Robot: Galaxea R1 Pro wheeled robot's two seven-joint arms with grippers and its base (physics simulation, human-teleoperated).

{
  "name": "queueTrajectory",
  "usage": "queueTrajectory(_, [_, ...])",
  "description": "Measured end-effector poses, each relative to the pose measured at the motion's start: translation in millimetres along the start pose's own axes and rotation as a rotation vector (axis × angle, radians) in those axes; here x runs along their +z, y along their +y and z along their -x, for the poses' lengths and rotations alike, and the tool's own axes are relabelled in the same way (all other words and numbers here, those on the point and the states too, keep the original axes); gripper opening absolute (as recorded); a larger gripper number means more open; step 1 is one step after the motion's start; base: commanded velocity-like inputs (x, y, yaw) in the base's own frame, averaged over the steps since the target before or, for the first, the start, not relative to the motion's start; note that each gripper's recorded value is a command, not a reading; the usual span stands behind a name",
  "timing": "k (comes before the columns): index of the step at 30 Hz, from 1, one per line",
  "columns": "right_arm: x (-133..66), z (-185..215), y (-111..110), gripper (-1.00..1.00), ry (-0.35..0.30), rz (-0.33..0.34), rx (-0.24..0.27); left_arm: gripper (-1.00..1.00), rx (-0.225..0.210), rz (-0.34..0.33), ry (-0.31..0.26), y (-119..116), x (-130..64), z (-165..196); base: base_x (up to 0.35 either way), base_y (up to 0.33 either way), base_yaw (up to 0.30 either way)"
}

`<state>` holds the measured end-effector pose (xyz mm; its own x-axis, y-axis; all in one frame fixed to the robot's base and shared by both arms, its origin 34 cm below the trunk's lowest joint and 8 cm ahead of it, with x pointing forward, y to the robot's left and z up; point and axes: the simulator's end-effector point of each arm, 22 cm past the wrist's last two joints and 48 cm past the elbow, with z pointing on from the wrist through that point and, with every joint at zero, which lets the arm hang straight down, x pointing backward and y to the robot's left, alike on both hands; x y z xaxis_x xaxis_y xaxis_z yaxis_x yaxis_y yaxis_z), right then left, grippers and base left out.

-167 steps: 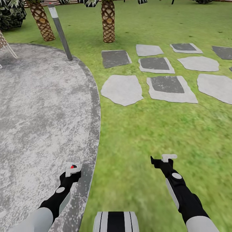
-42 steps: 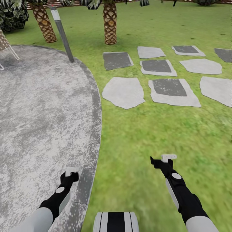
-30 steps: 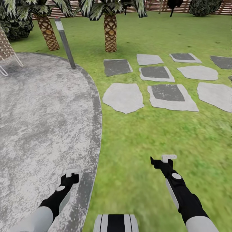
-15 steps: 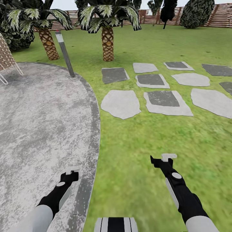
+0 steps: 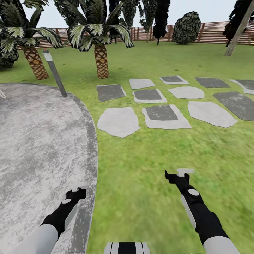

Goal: In the garden, pick up the pesticide atomizer on the floor and spray pesticide onto both trees until each tree trunk is fully covered.

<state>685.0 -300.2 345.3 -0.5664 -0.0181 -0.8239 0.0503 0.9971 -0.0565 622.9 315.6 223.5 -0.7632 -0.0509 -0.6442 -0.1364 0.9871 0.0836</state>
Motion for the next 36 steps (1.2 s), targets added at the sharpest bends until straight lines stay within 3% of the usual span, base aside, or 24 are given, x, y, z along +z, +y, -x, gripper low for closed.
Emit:
queueTrajectory(7, [-6.5,14.8,-6.0,1.0,-0.023,-0.01,0.007,-1.0,-0.012,-0.018,-0.017,-13.4,-9.6,17.2,0.0,0.0,-0.298])
queueTrajectory(17, [-17.9,38.7,-46.3,1.0,-0.064,-0.075,0.052,-1.0,-0.015,-0.019,-0.052,-10.9,-21.3,41.2,0.0,0.0,-0.3])
queueTrajectory(36, [-34.2,82.2,-52.7,1.0,-0.082,-0.08,0.054,-1.0,-0.018,-0.021,-0.055,-9.7,-46.0,76.2,0.0,0.0,-0.3])
